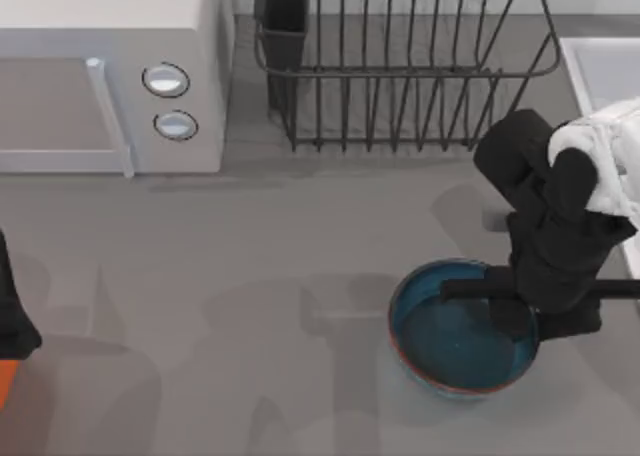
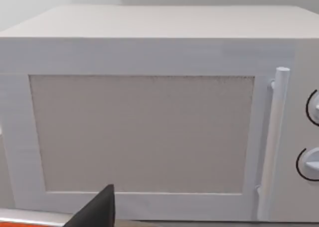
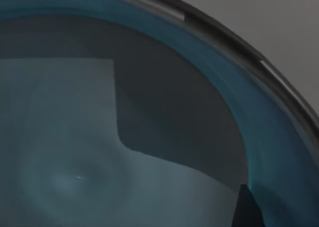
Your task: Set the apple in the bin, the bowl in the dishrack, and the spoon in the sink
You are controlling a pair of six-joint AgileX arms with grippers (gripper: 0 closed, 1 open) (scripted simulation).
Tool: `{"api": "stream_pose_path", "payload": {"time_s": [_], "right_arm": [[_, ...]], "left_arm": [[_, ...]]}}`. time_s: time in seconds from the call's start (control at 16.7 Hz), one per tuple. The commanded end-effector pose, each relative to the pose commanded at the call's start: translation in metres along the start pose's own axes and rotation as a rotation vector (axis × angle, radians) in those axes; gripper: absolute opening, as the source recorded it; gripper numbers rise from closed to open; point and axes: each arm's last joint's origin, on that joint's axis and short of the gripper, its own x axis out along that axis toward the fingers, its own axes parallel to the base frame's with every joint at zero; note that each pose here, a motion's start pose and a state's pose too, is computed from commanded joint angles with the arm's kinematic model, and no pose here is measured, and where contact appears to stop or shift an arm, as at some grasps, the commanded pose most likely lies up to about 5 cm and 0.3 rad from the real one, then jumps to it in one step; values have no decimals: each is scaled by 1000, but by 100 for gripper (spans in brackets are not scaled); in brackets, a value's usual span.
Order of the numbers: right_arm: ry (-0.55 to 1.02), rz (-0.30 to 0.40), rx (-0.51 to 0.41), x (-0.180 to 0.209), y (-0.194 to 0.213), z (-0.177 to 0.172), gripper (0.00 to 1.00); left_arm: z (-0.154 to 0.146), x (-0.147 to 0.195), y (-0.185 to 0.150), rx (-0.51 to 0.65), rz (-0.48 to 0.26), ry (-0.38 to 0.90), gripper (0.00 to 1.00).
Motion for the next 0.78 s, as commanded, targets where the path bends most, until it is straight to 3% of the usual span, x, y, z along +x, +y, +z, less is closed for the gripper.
{"api": "stream_pose_path", "payload": {"time_s": [0.6,0.78], "right_arm": [[6,-3,1,-94,0,1,0],[0,0,0,-99,0,0,0]], "left_arm": [[0,0,0,0,0,0,100],[0,0,0,0,0,0,100]]}}
